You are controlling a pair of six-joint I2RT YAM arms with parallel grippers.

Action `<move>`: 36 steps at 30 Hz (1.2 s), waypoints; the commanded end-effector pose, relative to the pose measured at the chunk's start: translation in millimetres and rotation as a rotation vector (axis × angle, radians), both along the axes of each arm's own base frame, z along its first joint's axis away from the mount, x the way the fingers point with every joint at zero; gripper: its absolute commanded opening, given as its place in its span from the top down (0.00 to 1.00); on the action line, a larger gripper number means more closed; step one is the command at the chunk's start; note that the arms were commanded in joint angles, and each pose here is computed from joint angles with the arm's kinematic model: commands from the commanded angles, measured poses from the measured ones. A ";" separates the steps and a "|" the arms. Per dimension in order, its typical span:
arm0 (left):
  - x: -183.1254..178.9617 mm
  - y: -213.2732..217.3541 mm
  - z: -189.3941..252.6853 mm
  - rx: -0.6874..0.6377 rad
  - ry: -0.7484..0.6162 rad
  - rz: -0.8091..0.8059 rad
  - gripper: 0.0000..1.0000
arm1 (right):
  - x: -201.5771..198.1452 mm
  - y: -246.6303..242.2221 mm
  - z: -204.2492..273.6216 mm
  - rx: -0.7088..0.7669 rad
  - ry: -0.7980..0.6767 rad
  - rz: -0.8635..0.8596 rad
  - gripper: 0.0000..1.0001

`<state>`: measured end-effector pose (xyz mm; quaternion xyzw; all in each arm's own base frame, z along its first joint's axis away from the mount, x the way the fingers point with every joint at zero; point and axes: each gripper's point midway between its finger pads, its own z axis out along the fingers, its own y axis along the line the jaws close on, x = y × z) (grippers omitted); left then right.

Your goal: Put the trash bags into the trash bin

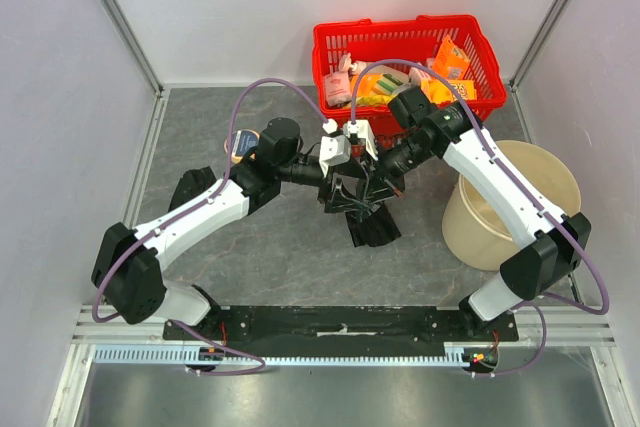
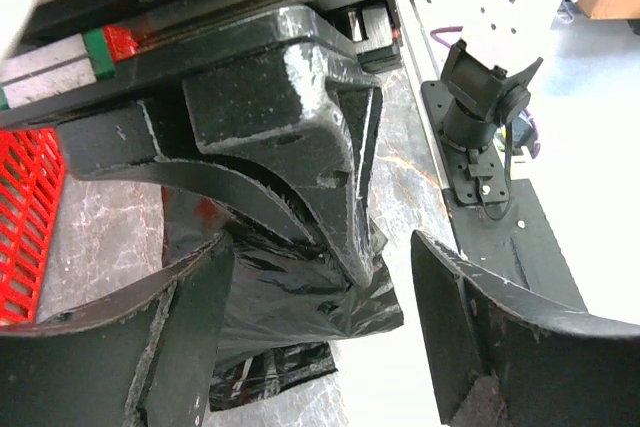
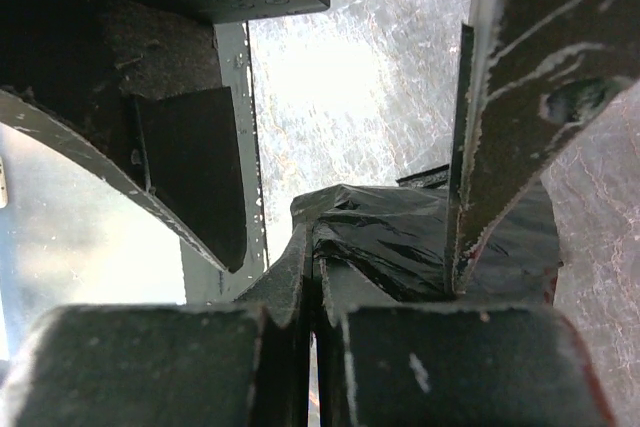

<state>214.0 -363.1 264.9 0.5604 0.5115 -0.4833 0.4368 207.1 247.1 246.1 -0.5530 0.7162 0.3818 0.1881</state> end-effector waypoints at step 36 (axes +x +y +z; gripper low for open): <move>16.8 14.7 14.4 -0.085 0.140 -0.013 0.56 | -5.8 13.3 38.0 0.146 -0.071 0.061 1.00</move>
